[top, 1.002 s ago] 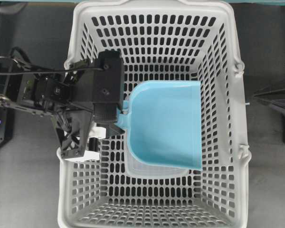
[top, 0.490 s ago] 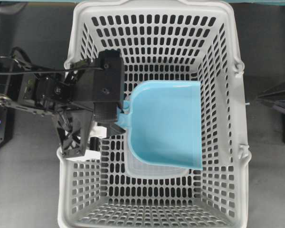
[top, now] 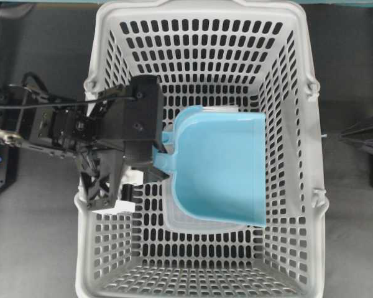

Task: Pick up the dustpan from the shopping basket with the left arm.
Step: 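Hold the raised dustpan upright with the left gripper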

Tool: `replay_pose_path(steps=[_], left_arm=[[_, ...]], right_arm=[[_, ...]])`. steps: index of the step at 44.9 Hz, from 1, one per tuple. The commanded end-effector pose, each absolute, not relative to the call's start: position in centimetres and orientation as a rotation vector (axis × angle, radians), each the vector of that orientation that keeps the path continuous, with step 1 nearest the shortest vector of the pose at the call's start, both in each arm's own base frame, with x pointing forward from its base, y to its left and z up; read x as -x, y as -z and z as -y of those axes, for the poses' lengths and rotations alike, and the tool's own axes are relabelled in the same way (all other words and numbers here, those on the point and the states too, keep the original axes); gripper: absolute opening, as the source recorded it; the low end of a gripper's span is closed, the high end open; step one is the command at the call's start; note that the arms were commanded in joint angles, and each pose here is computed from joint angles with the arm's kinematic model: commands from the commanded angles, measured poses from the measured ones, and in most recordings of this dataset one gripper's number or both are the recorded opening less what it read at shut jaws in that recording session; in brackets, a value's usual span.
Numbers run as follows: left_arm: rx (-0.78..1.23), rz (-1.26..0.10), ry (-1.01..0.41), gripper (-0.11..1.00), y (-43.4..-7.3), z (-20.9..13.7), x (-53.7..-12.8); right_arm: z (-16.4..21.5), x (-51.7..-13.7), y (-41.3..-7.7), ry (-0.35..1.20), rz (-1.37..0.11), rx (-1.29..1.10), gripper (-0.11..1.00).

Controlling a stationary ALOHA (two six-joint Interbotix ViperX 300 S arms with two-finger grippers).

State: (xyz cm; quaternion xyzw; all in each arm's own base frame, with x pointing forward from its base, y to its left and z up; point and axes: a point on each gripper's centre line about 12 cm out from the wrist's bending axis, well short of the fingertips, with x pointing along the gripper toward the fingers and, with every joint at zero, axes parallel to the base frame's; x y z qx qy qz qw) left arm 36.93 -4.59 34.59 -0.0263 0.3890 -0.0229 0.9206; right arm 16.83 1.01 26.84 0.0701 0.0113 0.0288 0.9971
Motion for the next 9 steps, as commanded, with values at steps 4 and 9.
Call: replay_pose_path(steps=[4,9], left_arm=[[0.058,-0.743,0.054,0.28,-35.99,4.55,-35.79],[0.058,-0.725,0.056,0.28,-35.8,4.47,-35.25]], right_arm=[[-1.05,-16.75,-27.27,-0.061,-0.009,-0.147,-0.01],[-1.04,-16.58,-27.09,-0.061,-0.022,-0.15,-0.01]])
